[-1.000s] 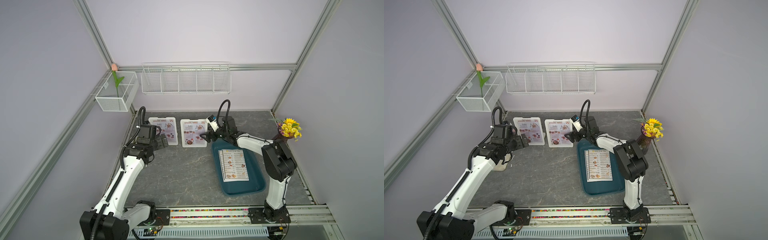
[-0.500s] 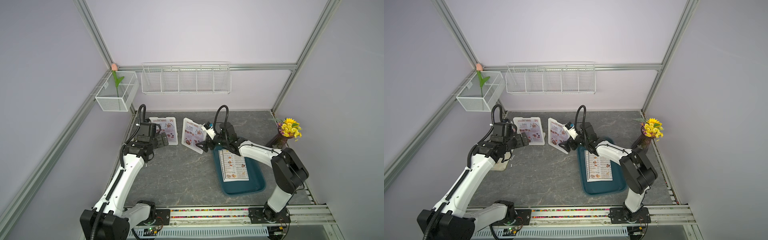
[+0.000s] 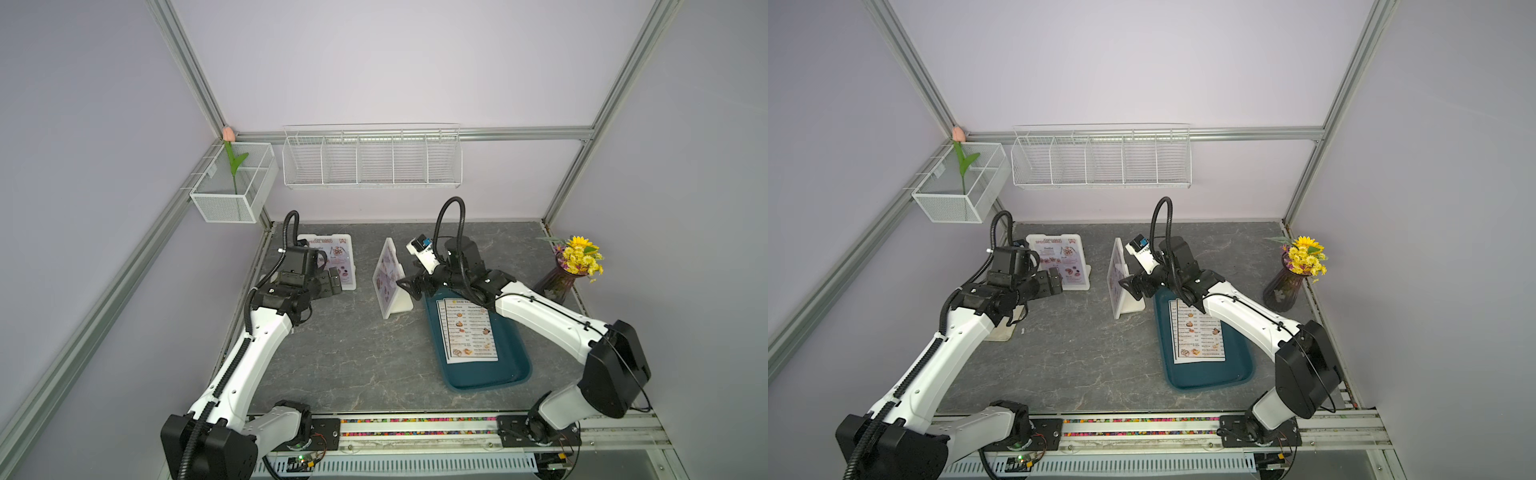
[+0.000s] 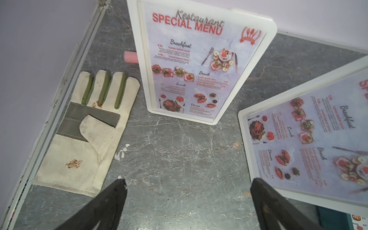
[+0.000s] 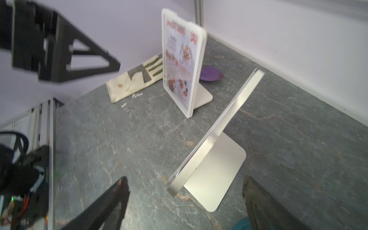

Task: Replace the menus in the menu holders
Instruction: Adjust the menu holder at the center of the board, then take out the menu from the menu holder.

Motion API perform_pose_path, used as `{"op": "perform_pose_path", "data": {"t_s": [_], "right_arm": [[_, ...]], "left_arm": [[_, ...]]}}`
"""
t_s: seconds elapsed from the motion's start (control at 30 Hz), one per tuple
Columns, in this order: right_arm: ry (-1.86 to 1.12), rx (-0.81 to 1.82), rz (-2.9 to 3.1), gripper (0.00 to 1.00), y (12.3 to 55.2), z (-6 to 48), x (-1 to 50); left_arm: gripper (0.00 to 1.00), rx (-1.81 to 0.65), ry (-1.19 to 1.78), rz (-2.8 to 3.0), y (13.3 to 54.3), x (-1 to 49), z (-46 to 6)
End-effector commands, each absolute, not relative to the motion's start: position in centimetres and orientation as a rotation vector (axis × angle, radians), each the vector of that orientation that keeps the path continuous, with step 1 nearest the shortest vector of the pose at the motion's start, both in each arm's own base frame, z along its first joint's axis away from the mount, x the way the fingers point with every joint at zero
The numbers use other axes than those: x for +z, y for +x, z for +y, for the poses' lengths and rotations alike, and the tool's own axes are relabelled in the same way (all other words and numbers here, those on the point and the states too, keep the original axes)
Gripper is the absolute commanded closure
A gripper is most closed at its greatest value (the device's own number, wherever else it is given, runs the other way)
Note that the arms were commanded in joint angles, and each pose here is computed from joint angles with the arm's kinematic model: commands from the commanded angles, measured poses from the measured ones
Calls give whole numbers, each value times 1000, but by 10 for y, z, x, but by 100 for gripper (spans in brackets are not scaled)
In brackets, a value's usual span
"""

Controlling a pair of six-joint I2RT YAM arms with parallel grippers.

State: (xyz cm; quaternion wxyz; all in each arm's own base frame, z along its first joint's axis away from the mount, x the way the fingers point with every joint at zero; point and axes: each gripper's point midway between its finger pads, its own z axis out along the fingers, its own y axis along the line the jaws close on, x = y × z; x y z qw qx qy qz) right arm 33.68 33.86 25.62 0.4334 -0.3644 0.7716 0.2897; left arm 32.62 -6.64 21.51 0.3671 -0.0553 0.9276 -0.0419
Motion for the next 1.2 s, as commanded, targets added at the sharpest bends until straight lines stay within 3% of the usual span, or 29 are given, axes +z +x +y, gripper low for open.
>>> {"op": "perform_pose_path", "data": {"t_s": [0.0,0.13,0.3,1.17], "right_arm": [[-735,644,2062,25,349,330,277],[-674,558,2161,46,361,342,276],[-657,509,2225,59,372,358,268],[-662,419,2326,77,393,378,231]], "left_arm": [[0,-127,-181,2420,328,199,-73],[1,-108,-262,2397,334,205,-68],[1,-78,-256,2371,332,214,-64],[1,-92,-184,2364,325,217,-75]]}}
